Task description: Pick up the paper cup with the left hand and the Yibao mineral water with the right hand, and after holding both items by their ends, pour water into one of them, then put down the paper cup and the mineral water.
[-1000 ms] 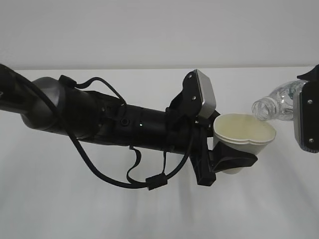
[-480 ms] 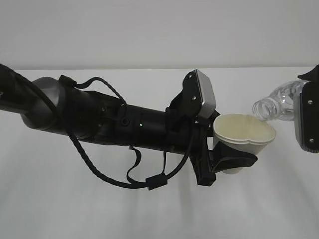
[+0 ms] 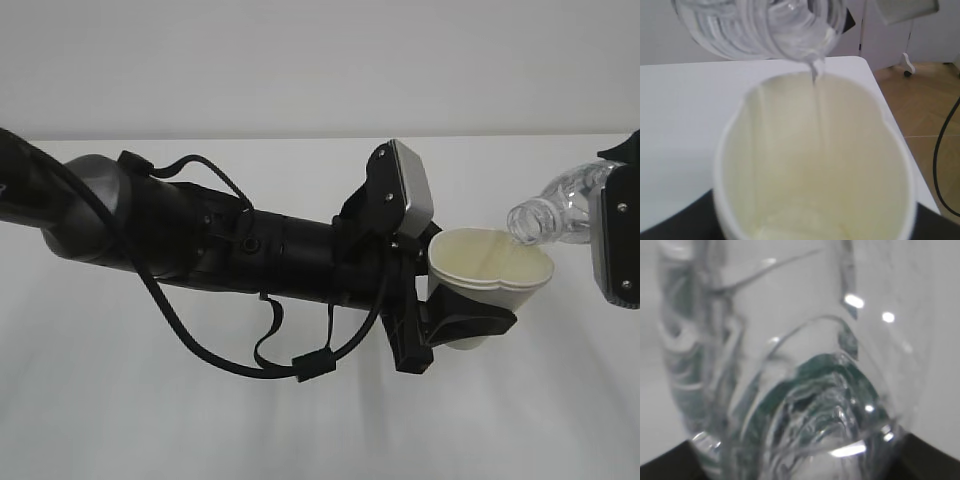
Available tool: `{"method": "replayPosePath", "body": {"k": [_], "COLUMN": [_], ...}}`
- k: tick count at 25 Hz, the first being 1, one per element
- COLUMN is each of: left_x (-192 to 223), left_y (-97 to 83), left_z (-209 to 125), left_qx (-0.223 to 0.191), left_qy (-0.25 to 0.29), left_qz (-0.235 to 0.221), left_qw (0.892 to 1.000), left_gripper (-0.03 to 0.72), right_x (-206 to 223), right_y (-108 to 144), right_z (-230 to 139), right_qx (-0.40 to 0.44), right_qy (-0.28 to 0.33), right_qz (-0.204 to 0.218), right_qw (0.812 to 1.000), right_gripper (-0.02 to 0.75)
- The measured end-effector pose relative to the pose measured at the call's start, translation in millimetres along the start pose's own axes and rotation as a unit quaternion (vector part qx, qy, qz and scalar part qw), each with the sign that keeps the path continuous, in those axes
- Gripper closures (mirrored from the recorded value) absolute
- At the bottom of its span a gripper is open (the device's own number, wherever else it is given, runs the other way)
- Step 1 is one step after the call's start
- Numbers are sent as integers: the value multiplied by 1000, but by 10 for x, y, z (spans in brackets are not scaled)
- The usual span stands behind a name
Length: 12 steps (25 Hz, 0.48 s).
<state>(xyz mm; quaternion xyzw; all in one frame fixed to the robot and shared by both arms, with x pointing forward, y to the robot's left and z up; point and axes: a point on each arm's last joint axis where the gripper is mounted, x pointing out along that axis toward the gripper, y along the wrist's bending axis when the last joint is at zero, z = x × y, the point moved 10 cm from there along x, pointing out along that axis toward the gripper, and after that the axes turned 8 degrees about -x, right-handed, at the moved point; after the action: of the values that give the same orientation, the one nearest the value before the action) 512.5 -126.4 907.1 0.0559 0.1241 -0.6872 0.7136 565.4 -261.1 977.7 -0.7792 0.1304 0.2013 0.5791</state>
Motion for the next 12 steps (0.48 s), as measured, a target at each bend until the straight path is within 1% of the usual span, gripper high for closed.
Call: {"method": "replayPosePath", "body": {"k": [12], "left_x": [0], "left_y": [0], "left_z": [0], "left_qx": [-1], "left_qy": [0], "left_qz": [0], "left_qw": [1000], "left_gripper": [265], "right_x": [0], "right_y": [-1], "right_z": [-11], "right_qx": [-9], "right_qy": [3], "right_qz": [0], "right_qw": [1000], "right_gripper": [276]}}
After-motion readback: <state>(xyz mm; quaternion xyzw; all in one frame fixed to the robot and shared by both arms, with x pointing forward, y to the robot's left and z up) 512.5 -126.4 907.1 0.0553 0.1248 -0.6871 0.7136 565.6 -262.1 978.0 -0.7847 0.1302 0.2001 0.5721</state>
